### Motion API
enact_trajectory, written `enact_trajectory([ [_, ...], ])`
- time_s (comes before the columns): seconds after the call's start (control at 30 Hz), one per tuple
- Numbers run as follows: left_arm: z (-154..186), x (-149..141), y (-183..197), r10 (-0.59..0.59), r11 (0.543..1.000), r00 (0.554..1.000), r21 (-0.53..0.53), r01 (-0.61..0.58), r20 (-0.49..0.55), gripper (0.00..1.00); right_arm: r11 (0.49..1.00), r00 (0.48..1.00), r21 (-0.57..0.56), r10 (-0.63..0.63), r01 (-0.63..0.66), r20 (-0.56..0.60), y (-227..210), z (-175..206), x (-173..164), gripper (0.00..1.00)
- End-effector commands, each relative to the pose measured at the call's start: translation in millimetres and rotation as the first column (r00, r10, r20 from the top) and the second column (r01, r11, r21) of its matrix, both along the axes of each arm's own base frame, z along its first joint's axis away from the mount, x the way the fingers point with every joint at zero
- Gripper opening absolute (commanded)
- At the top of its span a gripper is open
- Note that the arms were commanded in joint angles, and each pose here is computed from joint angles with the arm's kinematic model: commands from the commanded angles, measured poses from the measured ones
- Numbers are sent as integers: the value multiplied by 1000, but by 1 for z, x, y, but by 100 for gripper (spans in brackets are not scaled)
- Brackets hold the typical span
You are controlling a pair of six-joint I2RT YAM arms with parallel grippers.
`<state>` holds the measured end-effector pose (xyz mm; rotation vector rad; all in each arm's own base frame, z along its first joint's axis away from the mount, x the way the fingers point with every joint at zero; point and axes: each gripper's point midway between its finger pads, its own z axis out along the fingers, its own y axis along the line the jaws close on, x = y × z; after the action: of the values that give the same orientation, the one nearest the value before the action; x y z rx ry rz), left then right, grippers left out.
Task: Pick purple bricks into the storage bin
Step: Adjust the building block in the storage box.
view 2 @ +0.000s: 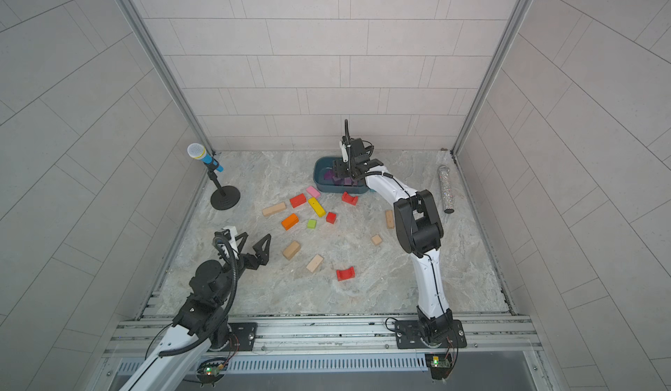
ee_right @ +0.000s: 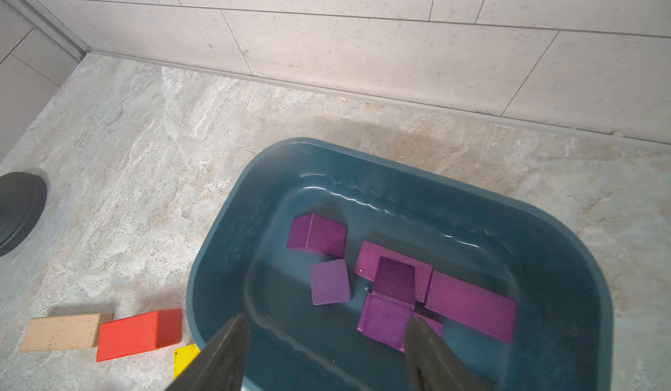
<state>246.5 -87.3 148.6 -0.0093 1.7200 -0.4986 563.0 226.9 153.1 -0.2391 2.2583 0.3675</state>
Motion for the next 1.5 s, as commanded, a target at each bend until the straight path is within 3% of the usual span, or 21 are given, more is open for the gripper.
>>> enact_trajectory([
  [0.0,-6,-2,-1,-7,1000,1000,-6,7,2,100,998,999,-44,-47,47,3,-9,-3,3,72],
  [0.13,-6,-2,-1,-7,1000,1000,-6,7,3,100,987,994,-115,-110,109,-7,-23,-17,11,70],
  [0.3,-6,-2,-1,-7,1000,1000,-5,7,2,100,985,992,-128,-119,112,-44,-24,-38,17,56],
  [0.5,-6,-2,0,-4,1000,1000,-5,4,1,100,981,987,-159,-125,108,-103,-25,-64,18,59],
  [0.8,-7,-1,0,-2,1000,1000,-3,2,0,100,974,979,-174,-165,143,-118,-37,-73,23,61],
  [1.03,-7,-1,0,-3,1000,1000,-2,3,-1,100,983,977,-138,-139,117,-161,-30,-84,23,50],
  [1.4,-7,-1,0,-2,1000,1000,-3,2,2,100,978,975,-170,-146,118,-165,-35,-85,21,50],
  [1.47,-7,-1,-1,-4,1000,1000,-3,4,1,100,977,974,-175,-153,123,-168,-37,-86,20,44],
])
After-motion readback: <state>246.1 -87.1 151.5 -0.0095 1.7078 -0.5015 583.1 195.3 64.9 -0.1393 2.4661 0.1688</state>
